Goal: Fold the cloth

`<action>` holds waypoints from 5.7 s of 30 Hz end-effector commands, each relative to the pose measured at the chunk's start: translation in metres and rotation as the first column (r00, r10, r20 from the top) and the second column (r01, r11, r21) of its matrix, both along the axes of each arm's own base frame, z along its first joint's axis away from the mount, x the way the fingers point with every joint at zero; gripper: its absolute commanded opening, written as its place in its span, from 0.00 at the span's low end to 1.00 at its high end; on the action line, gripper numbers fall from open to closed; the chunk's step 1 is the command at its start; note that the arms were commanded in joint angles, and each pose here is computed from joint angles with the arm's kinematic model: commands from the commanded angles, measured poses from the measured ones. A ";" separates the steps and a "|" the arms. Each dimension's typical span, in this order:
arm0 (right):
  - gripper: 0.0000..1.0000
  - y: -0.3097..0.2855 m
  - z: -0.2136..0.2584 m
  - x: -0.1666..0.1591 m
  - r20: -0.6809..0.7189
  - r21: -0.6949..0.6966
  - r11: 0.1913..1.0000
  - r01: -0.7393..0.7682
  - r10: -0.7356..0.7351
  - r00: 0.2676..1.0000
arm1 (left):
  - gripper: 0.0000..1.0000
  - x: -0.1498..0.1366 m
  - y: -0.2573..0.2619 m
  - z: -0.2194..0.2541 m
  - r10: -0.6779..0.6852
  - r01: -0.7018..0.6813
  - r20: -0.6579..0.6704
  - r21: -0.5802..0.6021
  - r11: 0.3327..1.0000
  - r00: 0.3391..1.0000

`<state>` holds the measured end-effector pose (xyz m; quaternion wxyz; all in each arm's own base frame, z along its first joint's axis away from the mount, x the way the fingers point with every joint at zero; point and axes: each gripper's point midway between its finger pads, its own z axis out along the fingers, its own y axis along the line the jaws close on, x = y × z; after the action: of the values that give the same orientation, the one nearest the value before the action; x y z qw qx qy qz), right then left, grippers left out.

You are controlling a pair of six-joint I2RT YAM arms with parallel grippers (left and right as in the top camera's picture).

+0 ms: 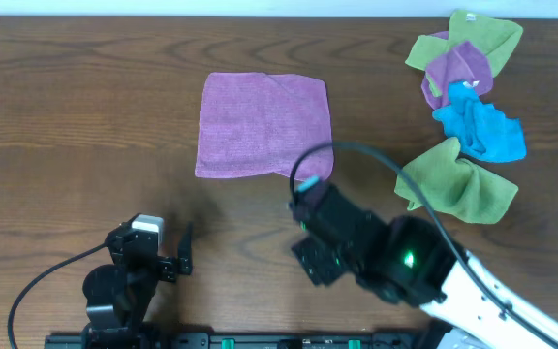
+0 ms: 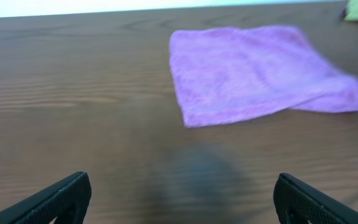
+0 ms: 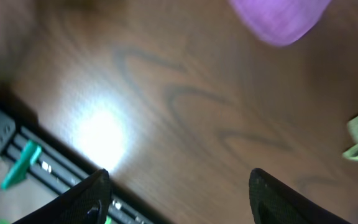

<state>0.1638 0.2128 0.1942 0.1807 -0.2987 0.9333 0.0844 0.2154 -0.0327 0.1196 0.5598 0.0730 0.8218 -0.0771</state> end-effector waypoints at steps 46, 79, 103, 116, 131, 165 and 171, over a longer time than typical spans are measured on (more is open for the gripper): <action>0.99 -0.036 0.051 0.120 0.210 0.337 0.918 0.208 -0.289 0.934 | 0.96 0.193 -0.022 -0.001 -0.074 -0.105 -0.367 -0.446 0.889 0.927; 0.99 -0.033 0.055 0.124 0.239 0.340 0.923 0.181 -0.271 0.932 | 0.95 0.147 -0.091 -0.112 -0.389 -0.151 -0.728 -0.555 0.818 0.564; 0.99 -0.025 0.056 0.119 0.224 0.361 0.923 0.133 -0.224 0.949 | 0.95 0.097 -0.102 -0.112 -0.482 -0.202 -0.788 -0.580 0.789 0.383; 0.99 -0.021 0.056 0.118 0.215 0.370 0.921 0.123 -0.214 0.953 | 0.87 0.135 -0.140 -0.009 -0.788 -0.042 -0.448 -0.878 0.477 0.421; 0.99 -0.015 0.054 0.122 0.210 0.379 0.918 0.112 -0.203 0.956 | 0.82 0.116 -0.070 -0.101 -0.260 -0.265 -0.905 -0.356 0.896 0.336; 0.99 -0.004 0.046 0.120 0.164 0.399 0.913 0.085 -0.162 0.973 | 0.59 0.039 -0.143 -0.111 -0.509 -0.200 -0.848 -0.529 0.825 0.146; 0.99 -0.004 0.047 0.119 0.163 0.401 0.912 0.083 -0.161 0.973 | 0.40 0.031 -0.142 -0.100 -0.510 -0.214 -0.851 -0.525 0.824 0.124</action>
<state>0.2829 0.2092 0.2400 0.3304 -0.1967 0.8949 0.2265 0.2496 -0.1727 0.0143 -0.1350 -0.0748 0.9113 -0.3817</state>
